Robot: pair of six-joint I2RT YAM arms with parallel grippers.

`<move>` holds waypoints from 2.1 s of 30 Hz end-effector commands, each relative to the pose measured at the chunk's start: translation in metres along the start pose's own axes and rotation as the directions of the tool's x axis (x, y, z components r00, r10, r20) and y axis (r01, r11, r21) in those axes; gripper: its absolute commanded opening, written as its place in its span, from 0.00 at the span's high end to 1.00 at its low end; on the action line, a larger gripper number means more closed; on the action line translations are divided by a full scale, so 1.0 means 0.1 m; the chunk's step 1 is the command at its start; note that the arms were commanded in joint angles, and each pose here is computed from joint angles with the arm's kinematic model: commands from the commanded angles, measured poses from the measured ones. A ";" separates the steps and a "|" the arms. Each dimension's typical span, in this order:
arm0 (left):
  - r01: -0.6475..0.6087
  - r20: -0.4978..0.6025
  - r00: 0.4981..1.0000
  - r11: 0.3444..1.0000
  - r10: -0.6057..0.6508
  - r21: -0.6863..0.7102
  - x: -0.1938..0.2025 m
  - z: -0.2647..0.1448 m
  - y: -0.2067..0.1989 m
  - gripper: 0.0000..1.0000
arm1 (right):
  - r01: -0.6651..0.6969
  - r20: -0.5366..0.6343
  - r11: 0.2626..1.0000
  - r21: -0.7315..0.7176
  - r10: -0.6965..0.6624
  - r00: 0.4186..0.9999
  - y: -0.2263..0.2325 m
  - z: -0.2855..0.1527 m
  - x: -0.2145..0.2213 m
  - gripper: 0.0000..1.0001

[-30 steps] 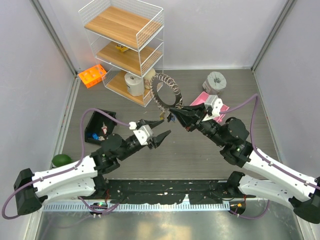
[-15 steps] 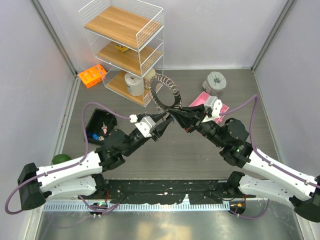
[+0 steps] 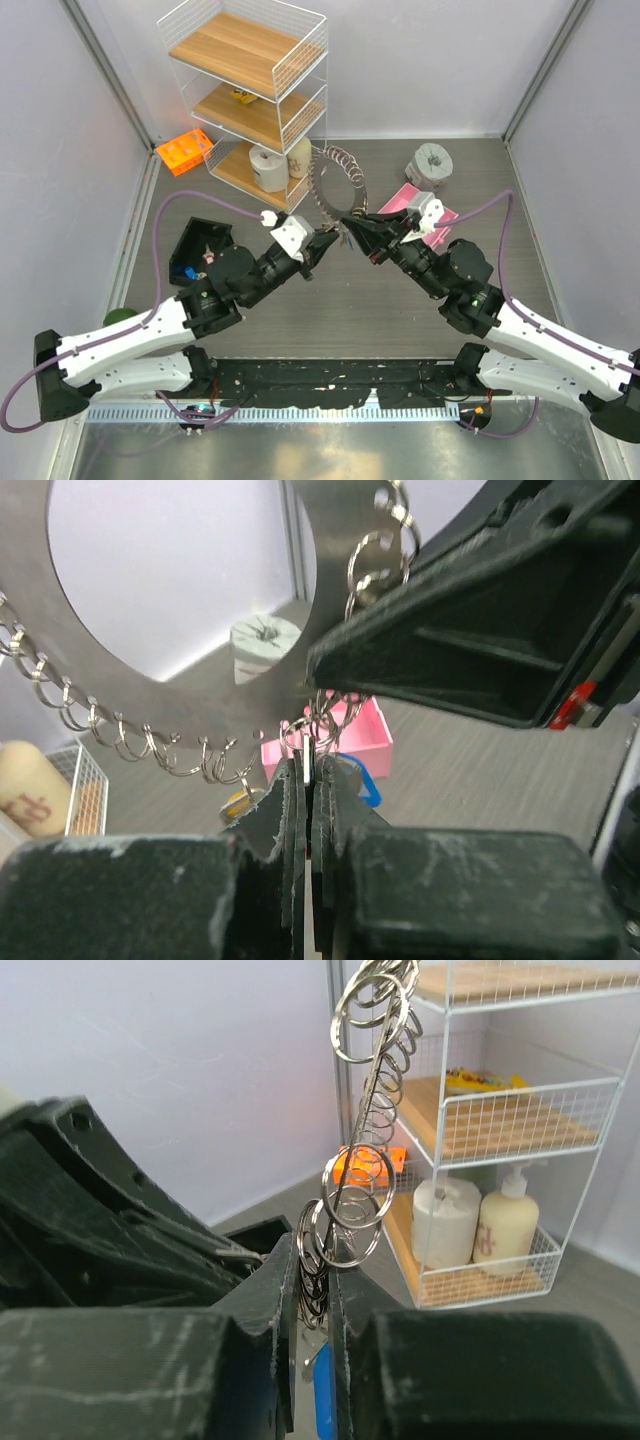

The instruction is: Remove the keys from the keyring

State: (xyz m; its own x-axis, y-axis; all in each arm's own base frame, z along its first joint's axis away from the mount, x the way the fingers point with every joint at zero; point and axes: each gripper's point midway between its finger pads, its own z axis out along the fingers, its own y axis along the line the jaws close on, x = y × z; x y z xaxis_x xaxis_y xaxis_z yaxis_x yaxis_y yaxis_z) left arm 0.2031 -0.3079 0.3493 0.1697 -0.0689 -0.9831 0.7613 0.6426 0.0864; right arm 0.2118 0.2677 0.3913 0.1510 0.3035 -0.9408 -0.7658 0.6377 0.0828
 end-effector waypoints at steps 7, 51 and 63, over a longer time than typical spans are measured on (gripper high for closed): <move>0.282 -0.449 0.865 0.958 -0.226 0.061 0.25 -0.61 -0.31 1.00 | -0.118 -0.096 0.967 0.225 0.142 0.985 -0.34 -0.16 0.57 0.95; 0.213 -0.533 0.839 0.835 0.110 0.508 -0.18 -0.41 -0.45 1.00 | 0.129 -0.094 0.941 -0.312 -0.166 0.982 0.40 -0.67 0.15 0.41; 0.062 -0.302 0.943 0.816 0.141 0.575 -0.24 -0.54 -0.48 1.00 | 0.106 -0.108 0.881 -0.461 -0.174 0.979 0.66 -0.57 0.32 0.55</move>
State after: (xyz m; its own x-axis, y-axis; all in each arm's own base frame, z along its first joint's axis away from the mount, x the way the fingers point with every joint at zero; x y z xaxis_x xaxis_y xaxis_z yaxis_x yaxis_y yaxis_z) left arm 0.1289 -0.2907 0.3082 -0.1147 0.4419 -0.8897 0.9898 0.1268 -0.0646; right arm 0.1370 0.2755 0.3186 0.1233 0.0333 -0.9918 -0.9469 0.3031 -0.1075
